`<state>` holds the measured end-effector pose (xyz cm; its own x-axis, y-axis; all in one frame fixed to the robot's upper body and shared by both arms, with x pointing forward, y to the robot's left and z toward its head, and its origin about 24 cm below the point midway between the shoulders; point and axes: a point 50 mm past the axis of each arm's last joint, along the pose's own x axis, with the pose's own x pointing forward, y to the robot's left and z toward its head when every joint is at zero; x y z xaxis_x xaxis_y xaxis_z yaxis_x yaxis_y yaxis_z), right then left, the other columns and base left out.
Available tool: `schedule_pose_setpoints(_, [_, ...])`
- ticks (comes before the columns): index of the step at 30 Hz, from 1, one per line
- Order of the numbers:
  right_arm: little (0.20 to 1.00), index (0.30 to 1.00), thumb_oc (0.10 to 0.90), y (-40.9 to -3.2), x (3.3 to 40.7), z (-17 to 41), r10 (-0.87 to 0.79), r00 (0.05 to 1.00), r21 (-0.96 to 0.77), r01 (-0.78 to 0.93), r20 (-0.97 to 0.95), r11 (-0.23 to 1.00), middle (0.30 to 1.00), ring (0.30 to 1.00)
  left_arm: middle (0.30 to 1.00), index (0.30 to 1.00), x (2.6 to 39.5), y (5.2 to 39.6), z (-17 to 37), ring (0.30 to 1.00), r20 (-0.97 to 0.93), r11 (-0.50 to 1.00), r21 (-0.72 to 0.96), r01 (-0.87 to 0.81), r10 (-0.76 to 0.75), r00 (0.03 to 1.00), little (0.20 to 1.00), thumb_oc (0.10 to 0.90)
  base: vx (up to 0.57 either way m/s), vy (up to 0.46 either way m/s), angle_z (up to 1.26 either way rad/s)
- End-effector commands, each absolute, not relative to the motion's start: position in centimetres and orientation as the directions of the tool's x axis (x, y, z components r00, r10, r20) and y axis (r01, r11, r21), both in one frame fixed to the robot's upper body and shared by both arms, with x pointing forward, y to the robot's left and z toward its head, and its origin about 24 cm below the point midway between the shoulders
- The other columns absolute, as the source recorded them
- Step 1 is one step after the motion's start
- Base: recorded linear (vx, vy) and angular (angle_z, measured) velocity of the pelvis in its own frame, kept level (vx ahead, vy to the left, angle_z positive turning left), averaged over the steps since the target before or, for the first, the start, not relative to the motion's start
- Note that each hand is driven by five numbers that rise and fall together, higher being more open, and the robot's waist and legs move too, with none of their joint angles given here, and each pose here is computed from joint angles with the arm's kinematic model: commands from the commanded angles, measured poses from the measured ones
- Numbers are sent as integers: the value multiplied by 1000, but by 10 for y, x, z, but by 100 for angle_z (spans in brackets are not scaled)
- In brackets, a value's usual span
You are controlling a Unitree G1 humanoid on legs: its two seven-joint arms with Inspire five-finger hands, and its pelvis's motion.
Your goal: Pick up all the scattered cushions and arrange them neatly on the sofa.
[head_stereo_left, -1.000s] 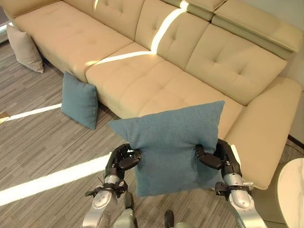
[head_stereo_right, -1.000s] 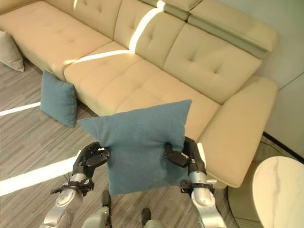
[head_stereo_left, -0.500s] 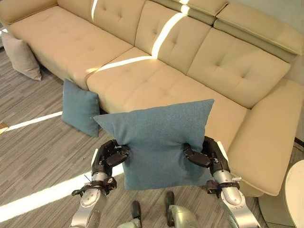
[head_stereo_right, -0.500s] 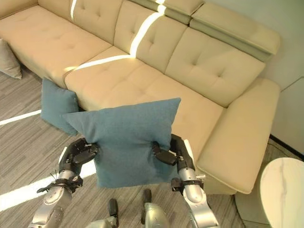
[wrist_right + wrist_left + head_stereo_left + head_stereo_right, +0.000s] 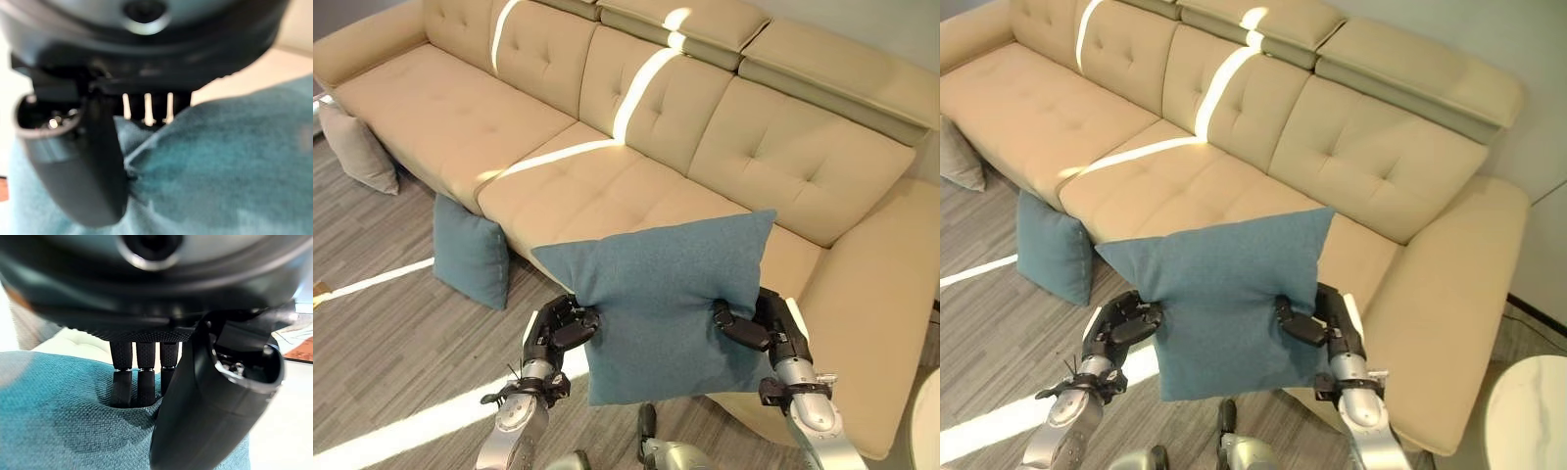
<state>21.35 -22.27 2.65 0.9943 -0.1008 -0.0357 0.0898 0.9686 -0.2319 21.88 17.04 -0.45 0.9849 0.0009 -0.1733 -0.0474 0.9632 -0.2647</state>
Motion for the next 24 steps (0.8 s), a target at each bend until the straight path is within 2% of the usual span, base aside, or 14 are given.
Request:
schedule_pose_setpoints(1, [300,300,400,-205,229,91,-29,945,-120,72,325,990,300,300,300,300,233,157,42,300,96,961,-238,139,-119,988,300,400,242,65,-32])
schedule_pose_setpoints(5, [300,300,400,-204,232,89,-57,947,-98,92,316,991,300,300,300,300,234,158,46,300,109,958,-266,104,-78,991,300,400,238,102,-30])
schedule_pose_setpoints(13, [300,300,400,-196,238,92,-14,945,-117,55,328,992,300,300,300,300,236,159,48,300,117,958,-266,105,-76,990,300,400,254,186,-91])
schedule_pose_setpoints(24, [300,300,400,-172,247,95,75,937,-98,-44,341,994,300,300,300,300,236,180,53,300,127,975,-214,53,-26,992,300,400,86,139,-73])
